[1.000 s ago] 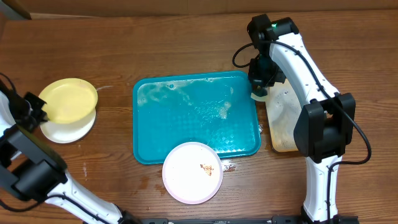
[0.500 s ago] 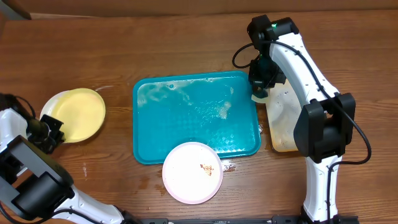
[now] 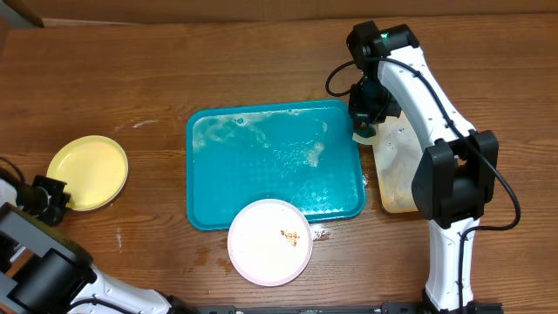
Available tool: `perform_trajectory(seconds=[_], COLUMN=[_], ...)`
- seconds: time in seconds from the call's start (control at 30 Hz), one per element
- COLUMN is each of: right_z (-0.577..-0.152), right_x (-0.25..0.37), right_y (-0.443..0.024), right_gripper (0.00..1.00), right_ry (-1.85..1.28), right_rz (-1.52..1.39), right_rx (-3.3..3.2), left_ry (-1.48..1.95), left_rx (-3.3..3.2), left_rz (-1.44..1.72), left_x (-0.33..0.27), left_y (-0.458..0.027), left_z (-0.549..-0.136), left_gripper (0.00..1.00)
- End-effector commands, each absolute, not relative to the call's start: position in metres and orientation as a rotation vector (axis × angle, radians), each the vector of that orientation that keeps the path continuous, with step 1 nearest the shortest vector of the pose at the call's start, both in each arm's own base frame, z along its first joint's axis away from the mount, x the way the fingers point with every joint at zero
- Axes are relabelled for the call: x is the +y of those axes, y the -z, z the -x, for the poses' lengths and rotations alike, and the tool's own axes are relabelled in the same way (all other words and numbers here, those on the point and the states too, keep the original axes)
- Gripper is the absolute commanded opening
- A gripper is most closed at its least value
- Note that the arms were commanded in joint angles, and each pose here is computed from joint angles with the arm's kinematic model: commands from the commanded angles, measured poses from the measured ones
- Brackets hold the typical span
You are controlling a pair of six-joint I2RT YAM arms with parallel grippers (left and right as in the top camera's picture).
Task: Clean dirty plates on tray and stack at the side
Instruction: 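Lower the yellow plate onto the white plate and open the left gripper, then move the left gripper right to the rim of the stained white plate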
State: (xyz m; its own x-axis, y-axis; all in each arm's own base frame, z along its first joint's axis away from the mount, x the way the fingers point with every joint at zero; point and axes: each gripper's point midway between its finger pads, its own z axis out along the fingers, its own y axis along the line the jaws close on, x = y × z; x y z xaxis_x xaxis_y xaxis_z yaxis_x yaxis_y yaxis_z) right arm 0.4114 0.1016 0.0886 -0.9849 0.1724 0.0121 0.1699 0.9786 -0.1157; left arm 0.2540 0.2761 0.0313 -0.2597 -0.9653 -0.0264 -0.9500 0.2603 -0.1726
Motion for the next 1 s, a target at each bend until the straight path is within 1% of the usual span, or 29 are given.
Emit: perform_trajectory(seconds=[0.0,0.03,0.1,0.3,0.53,0.57,0.6,0.67,0.7,0.73,0.8,0.83,0.87,0.9,0.97], right_z=[-0.417,-0.417,-0.416,-0.416,-0.417,-0.417,-0.417,-0.417,-0.417,-0.417,-0.418,-0.419,-0.419,-0.42,-0.421], right_x=[0.104,0.104,0.104,0.104,0.104,0.104,0.104,0.105,0.105,0.106,0.106,0.106,0.108,0.109,0.109], right_y=[-0.095,-0.095,-0.095,-0.095,-0.095,-0.095,-0.095,-0.095,-0.095,-0.095,-0.095,-0.095,-0.095,-0.095,-0.095], right_gripper=[0.04,0.04,0.04,0.04,0.04,0.04,0.04,0.04,0.04,0.04,0.04,0.04,0.04,0.04,0.04], right_ry=[-0.161,-0.162,-0.162,-0.163,-0.16,-0.16,-0.16,-0.155,-0.154,-0.149,-0.145,-0.143,-0.13,-0.124,-0.12], right_rz=[0.265,0.265,0.264,0.234,0.236,0.236,0.236,0.235,0.235,0.236,0.237,0.237,0.236,0.238,0.239], right_rx=[-3.131,-3.131,-3.13,-3.13,-3.133,-3.133,-3.133,-3.133,-3.134,-3.135,-3.139,-3.141,-3.142,-3.143,-3.149], left_ry=[0.215,0.215,0.214,0.206,0.18,0.172,0.171,0.18,0.191,0.192,0.203,0.208,0.205,0.206,0.205], left_rx=[2.415,2.425,2.446,2.483,2.472,2.465,2.46,2.453,2.452,2.458,2.498,2.53,2.565,2.6,2.681], left_rz=[1.772,1.757,1.724,1.621,1.516,1.515,1.512,1.51,1.507,1.506,1.441,1.382,1.325,1.26,1.089], left_x=[0.262,0.26,0.255,0.243,0.238,0.239,0.239,0.239,0.239,0.237,0.23,0.224,0.216,0.207,0.183], left_y=[-0.035,-0.035,-0.035,-0.046,-0.089,-0.095,-0.1,-0.107,-0.11,-0.112,-0.114,-0.114,-0.113,-0.113,-0.113], left_z=[-0.269,-0.272,-0.278,-0.3,-0.331,-0.333,-0.336,-0.338,-0.339,-0.339,-0.343,-0.347,-0.35,-0.355,-0.367], left_gripper=[0.37,0.42,0.47,0.47,0.49,0.5,0.53,0.54,0.52,0.48,0.19,0.16,0.15,0.17,0.26])
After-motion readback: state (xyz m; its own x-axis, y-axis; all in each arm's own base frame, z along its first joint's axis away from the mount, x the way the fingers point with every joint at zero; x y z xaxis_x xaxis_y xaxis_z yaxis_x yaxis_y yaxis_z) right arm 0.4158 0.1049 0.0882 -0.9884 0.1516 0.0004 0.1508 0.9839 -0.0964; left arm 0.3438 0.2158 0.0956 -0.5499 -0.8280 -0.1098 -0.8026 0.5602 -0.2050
